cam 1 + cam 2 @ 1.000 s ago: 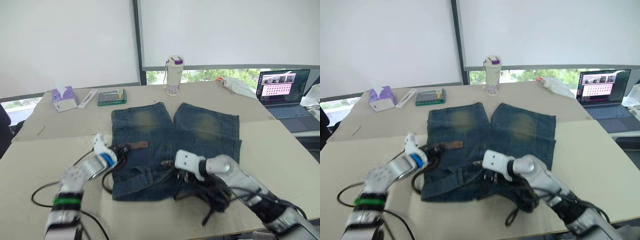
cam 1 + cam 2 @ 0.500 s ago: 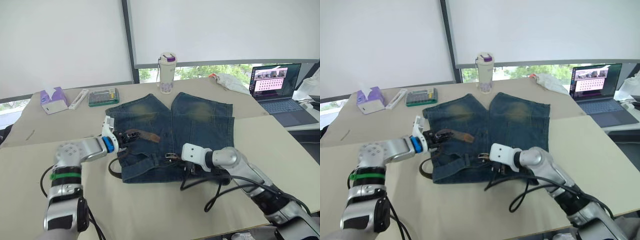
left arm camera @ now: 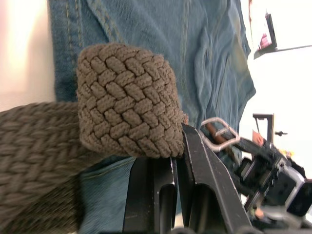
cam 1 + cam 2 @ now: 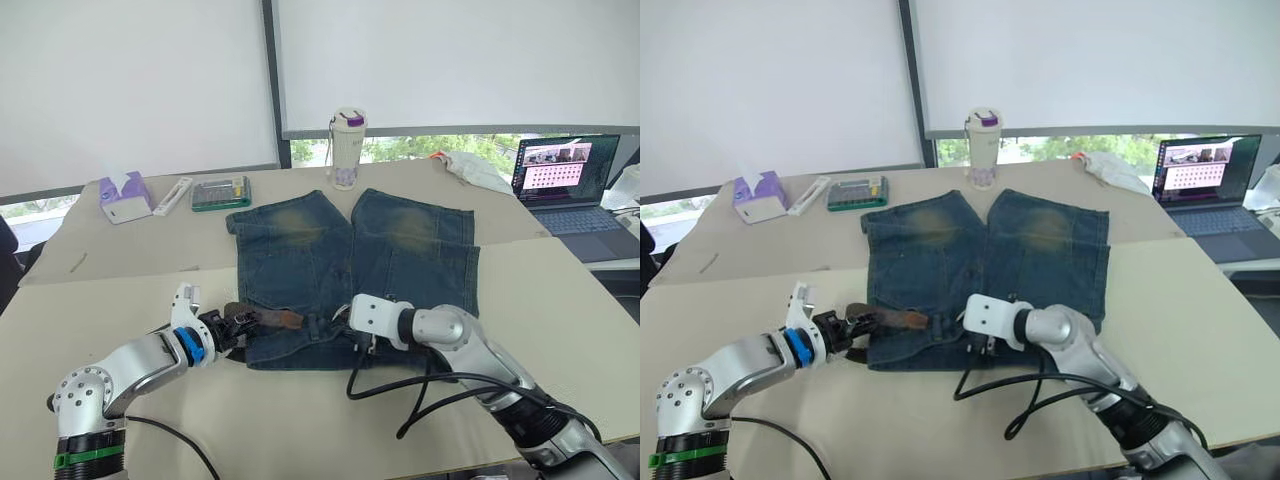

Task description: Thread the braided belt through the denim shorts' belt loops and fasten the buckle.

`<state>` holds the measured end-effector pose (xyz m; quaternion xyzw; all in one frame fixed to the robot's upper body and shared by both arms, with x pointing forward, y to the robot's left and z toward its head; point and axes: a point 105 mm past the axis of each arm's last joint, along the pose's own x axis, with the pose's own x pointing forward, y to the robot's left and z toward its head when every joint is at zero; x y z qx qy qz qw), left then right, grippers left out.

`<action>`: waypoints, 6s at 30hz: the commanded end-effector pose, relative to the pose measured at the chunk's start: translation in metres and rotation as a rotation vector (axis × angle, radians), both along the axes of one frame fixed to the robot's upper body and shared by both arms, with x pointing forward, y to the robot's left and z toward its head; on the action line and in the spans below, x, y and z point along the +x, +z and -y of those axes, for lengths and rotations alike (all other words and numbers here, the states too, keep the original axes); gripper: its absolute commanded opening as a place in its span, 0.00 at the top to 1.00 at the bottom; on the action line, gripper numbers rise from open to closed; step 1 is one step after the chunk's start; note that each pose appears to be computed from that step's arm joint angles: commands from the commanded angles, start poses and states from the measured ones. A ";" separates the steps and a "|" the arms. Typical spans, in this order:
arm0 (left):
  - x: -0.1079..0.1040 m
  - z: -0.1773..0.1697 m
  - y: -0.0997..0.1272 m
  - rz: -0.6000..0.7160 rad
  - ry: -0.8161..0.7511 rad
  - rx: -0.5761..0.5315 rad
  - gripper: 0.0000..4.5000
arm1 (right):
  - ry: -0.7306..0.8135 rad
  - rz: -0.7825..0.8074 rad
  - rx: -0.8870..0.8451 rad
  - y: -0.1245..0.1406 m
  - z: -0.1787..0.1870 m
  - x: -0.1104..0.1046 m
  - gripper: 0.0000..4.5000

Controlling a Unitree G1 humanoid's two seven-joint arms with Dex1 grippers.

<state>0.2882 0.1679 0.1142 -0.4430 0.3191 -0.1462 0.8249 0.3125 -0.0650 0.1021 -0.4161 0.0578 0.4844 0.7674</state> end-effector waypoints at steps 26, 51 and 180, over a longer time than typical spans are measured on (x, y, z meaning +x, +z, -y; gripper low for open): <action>-0.024 0.018 -0.042 -0.174 -0.046 -0.004 1.00 | 0.001 0.002 0.013 0.006 -0.005 -0.011 0.54; 0.006 0.032 0.007 0.041 -0.075 0.123 1.00 | -0.028 -0.027 0.037 0.007 0.000 -0.017 0.54; -0.008 0.072 -0.039 -0.169 -0.240 -0.111 1.00 | 0.349 0.324 -0.278 0.021 -0.012 -0.014 1.00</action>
